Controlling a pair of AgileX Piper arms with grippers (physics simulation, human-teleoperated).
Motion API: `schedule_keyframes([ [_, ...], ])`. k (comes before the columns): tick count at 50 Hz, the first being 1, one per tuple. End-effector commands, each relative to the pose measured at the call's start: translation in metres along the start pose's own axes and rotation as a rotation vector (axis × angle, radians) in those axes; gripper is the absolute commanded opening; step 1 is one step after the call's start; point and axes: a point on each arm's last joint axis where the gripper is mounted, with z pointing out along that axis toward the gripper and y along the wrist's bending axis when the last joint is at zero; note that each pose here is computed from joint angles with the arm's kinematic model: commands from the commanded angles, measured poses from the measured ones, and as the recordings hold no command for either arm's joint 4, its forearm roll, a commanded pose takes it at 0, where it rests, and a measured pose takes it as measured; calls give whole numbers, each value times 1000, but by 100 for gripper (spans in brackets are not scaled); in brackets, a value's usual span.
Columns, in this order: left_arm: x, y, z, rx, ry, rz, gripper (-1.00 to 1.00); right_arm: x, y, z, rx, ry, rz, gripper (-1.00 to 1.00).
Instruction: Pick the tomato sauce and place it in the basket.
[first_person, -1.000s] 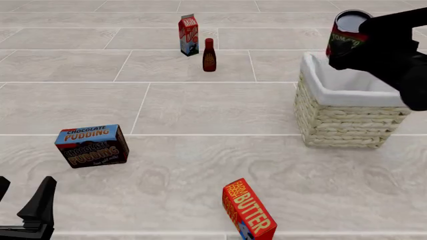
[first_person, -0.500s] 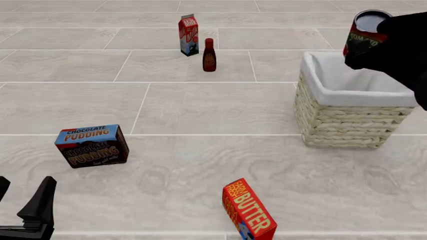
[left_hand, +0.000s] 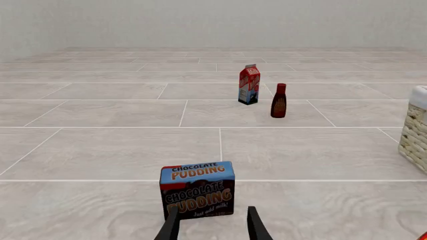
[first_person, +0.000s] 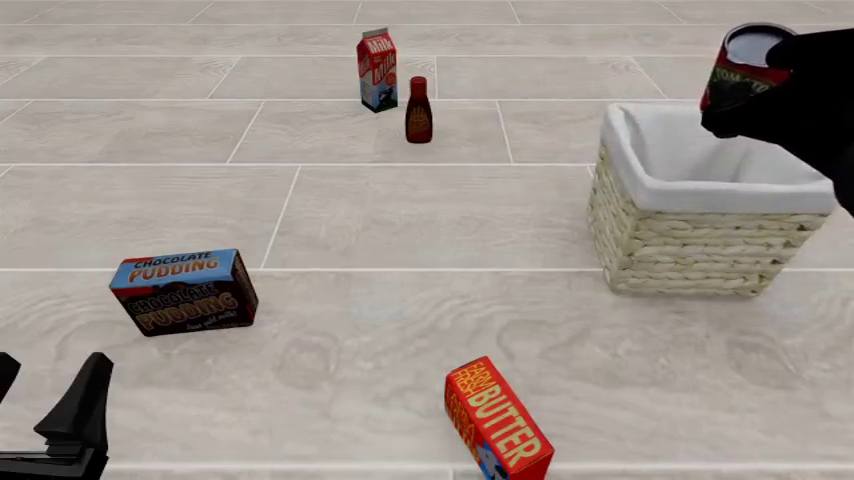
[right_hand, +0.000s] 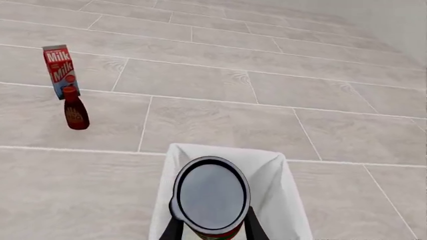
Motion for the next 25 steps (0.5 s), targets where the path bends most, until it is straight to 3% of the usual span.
schedule_keyframes([
  [1,0,0,0,0,0,0,100,3,-5,8,15,6,24,-100],
  [25,0,0,0,0,0,0,100,7,-9,34,23,32,21,-100],
])
